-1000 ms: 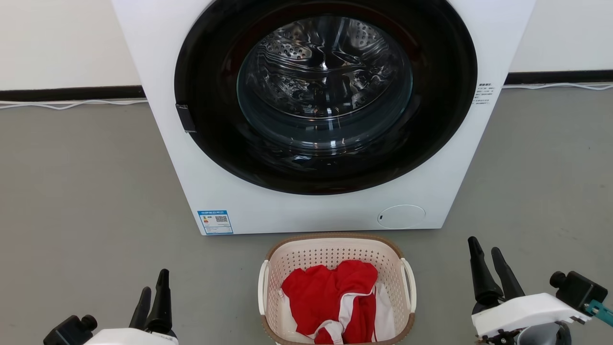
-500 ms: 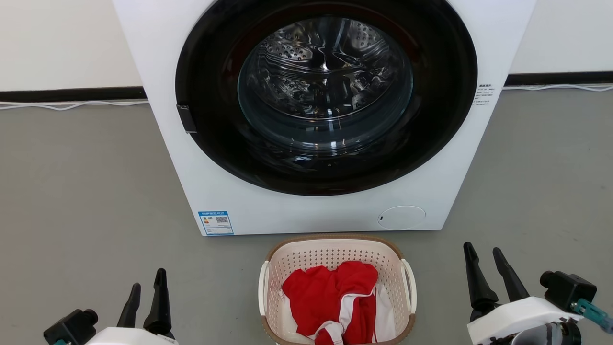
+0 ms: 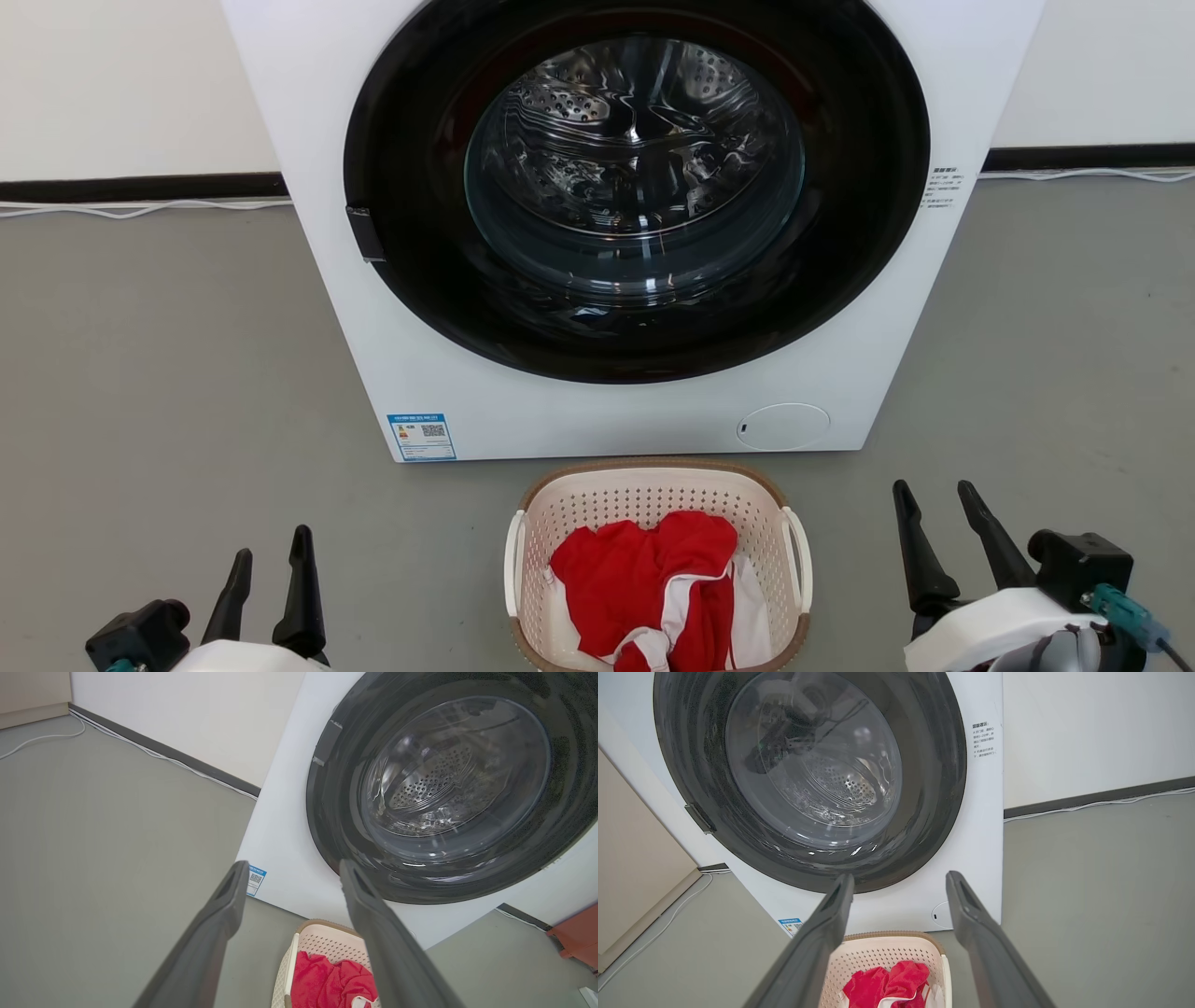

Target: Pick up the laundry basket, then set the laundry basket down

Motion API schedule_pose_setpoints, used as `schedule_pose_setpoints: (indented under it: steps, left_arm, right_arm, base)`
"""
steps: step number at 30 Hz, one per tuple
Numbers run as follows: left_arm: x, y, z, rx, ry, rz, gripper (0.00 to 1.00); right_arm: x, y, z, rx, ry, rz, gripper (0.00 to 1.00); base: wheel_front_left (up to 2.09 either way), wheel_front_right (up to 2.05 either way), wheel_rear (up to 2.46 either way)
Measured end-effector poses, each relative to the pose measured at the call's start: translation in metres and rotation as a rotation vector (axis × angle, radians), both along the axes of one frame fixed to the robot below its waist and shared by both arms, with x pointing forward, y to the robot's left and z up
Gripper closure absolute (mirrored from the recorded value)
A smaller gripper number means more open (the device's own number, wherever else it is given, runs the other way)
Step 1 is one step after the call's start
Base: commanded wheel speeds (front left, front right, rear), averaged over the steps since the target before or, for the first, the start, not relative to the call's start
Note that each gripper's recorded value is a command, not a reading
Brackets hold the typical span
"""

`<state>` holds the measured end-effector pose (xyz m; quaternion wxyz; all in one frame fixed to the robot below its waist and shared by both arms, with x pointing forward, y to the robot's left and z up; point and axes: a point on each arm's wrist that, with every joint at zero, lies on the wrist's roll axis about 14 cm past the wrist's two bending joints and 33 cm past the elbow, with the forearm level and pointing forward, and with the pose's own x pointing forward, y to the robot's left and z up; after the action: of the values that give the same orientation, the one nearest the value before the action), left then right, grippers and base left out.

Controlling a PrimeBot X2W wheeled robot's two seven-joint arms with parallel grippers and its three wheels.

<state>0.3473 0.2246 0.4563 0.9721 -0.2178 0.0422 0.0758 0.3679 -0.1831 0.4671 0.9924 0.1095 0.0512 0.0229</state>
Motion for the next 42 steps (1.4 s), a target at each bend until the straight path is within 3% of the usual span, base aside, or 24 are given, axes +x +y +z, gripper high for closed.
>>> schedule_pose_setpoints:
  steps: [30,42]
  left_arm:
    - [-0.006,0.003,0.002,0.347,0.002,-0.059,0.0]
    - [-0.007,0.003,0.0,0.367,0.009,-0.065,0.0]
  right_arm:
    - [-0.002,0.01,0.004,-0.394,-0.068,0.114,0.0]
    - [-0.002,0.008,0.004,-0.411,-0.071,0.109,0.0]
  base:
    - [0.0,0.0,0.0]
    - [0.0,0.0,0.0]
